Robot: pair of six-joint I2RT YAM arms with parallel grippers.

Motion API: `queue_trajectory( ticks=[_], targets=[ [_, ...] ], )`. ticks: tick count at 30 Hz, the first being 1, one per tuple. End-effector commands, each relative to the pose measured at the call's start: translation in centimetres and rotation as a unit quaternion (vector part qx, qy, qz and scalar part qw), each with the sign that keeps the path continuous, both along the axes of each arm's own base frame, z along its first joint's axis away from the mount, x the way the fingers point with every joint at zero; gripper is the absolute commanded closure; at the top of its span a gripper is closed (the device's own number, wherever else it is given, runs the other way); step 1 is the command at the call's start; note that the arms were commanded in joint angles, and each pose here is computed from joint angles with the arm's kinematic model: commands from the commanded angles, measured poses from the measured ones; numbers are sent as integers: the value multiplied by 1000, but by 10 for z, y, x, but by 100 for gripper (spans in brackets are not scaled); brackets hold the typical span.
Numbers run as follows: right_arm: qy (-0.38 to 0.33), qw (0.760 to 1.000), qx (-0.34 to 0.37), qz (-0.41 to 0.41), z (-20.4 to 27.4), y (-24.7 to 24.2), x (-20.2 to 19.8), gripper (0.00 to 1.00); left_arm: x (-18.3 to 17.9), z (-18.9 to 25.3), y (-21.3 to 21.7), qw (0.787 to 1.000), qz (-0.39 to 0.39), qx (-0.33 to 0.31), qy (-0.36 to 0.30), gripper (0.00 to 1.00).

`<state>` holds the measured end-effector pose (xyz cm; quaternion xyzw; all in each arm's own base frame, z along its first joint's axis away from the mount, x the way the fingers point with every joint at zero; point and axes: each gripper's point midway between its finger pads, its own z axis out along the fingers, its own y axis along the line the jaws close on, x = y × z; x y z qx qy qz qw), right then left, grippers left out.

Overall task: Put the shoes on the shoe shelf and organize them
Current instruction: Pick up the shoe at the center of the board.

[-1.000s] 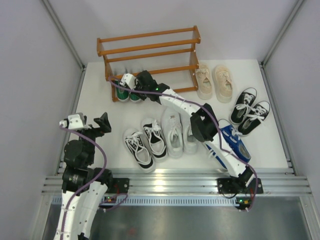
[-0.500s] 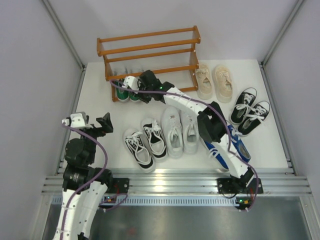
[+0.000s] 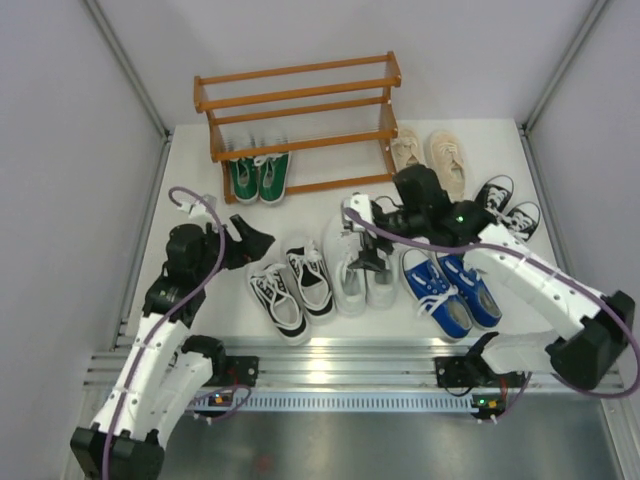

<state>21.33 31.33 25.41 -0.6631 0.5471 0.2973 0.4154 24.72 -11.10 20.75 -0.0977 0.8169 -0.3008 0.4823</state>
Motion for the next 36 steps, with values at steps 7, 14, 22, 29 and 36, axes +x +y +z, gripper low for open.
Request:
queue_trajectory(
  ticks=[7,14,22,29,36],
  targets=[
    [68,996,52,3,-39,-74,-35,15,-32,-33,-82,989,-48,-42,136,21],
    [73,996,46,-24,-39,-83,-30,17,-40,-72,-104,977,-7,128,173,37],
    [77,996,43,-28,-42,-83,-29,18,-43,-63,-95,970,20,202,132,39],
    [66,996,49,33,-49,-83,-49,18,-36,-80,-90,956,19,265,122,41],
    [22,978,76,191,-64,-92,-104,19,-24,-106,-100,948,-2,292,127,73]
  ],
)
